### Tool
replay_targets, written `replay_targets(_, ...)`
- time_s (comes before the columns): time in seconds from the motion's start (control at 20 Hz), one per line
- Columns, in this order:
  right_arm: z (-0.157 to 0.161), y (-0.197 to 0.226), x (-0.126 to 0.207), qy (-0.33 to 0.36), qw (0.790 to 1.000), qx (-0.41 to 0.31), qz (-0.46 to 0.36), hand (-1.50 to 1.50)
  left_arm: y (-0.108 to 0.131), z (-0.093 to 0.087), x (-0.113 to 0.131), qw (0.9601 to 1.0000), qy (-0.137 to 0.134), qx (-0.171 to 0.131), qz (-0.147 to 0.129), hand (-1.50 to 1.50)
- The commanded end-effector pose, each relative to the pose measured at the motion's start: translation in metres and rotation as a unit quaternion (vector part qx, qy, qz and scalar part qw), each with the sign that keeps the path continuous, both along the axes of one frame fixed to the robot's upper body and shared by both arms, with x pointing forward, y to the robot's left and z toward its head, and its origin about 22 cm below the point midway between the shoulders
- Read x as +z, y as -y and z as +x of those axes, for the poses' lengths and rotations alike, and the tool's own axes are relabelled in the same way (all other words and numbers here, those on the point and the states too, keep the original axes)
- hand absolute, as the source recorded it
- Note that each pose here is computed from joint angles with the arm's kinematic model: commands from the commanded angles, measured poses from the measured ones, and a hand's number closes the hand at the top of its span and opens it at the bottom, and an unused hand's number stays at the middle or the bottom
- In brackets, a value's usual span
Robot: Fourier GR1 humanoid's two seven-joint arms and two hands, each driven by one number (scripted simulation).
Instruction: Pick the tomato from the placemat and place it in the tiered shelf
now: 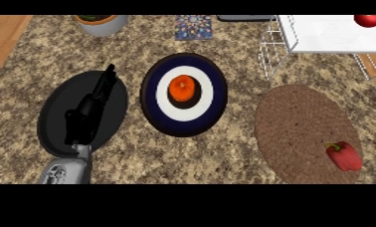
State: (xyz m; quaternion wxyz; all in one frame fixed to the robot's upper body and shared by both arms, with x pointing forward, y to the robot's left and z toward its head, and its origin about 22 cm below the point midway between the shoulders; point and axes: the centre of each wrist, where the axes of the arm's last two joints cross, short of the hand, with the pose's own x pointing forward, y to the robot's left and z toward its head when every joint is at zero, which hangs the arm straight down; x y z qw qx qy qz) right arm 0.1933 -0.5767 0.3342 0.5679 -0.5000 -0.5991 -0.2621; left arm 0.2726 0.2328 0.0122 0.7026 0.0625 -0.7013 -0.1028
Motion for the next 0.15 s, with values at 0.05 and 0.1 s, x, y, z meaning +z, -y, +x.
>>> replay_targets(0.05,-0.064,0.033,0.004,-0.008,0.999,0.030,-0.006,-1.50,0.000,0.011,0.002,1.0000,0.001,-0.005,-0.007,0.00)
replay_targets(0.1,-0.075,0.031,0.000,-0.015,0.999,0.034,0.006,-1.50,0.014,0.001,0.001,1.0000,0.009,0.002,-0.002,0.00)
